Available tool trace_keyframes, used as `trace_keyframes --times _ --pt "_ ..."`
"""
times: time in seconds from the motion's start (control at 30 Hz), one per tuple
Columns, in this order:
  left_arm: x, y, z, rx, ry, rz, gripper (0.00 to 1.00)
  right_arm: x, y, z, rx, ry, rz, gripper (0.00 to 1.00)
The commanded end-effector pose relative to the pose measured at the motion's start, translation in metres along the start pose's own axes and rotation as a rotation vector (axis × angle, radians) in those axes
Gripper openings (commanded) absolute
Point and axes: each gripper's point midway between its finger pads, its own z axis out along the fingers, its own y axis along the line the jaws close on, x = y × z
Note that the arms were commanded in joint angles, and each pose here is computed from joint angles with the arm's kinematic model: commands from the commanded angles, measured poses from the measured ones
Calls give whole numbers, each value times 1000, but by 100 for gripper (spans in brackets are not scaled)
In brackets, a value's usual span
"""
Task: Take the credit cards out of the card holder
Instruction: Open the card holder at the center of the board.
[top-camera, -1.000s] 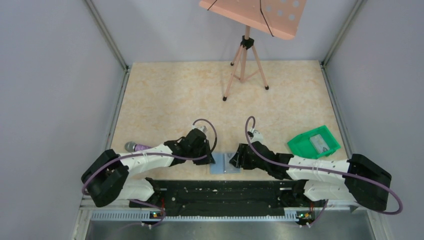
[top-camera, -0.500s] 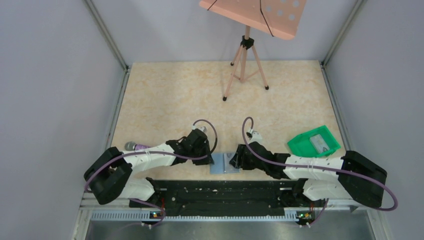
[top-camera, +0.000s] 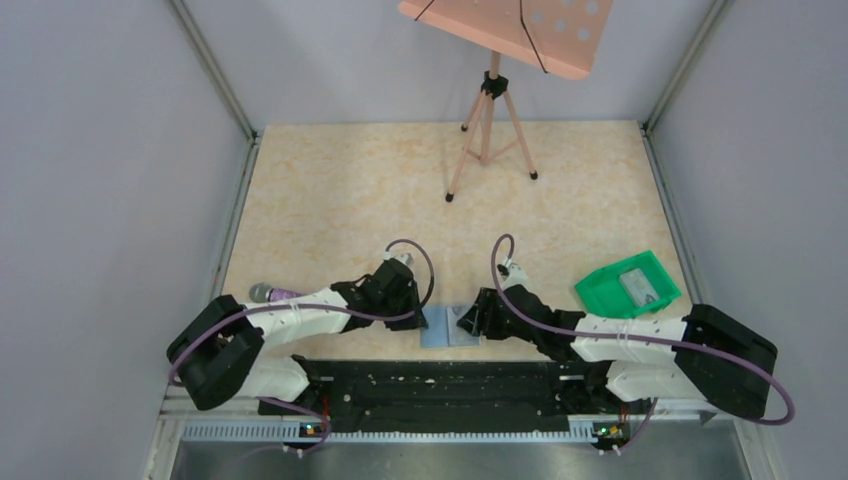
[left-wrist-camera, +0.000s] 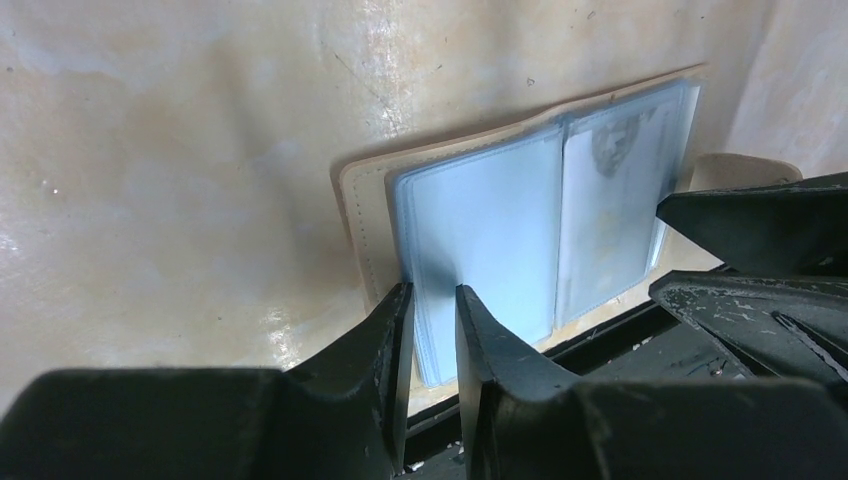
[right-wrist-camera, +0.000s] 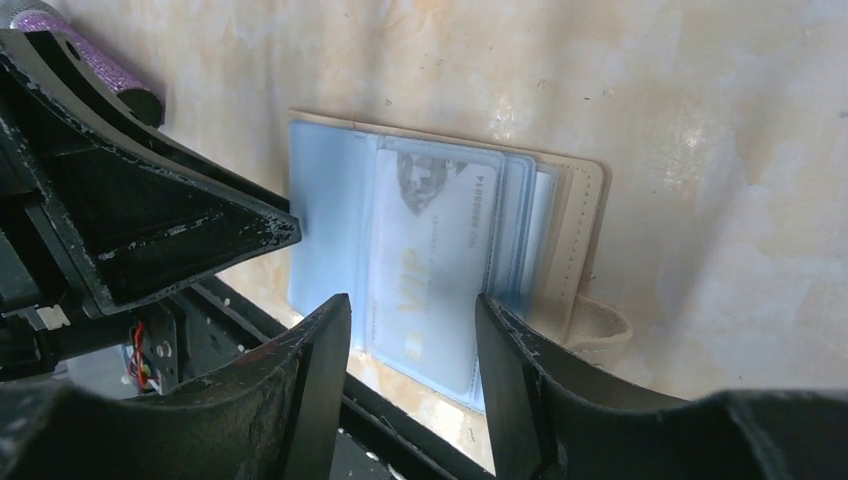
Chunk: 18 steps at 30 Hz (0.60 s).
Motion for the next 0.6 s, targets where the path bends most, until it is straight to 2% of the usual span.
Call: trace_keyframes --times 0.0,0.33,0.57 --pt "5 0 2 23 -2 -2 27 -11 23 -4 -97 -31 29 49" --pt "6 -7 3 53 4 -10 27 -16 45 -9 -178 -27 44 49" --pt "4 -7 -3 32 -3 -12 27 -16 8 -11 17 -32 -12 54"
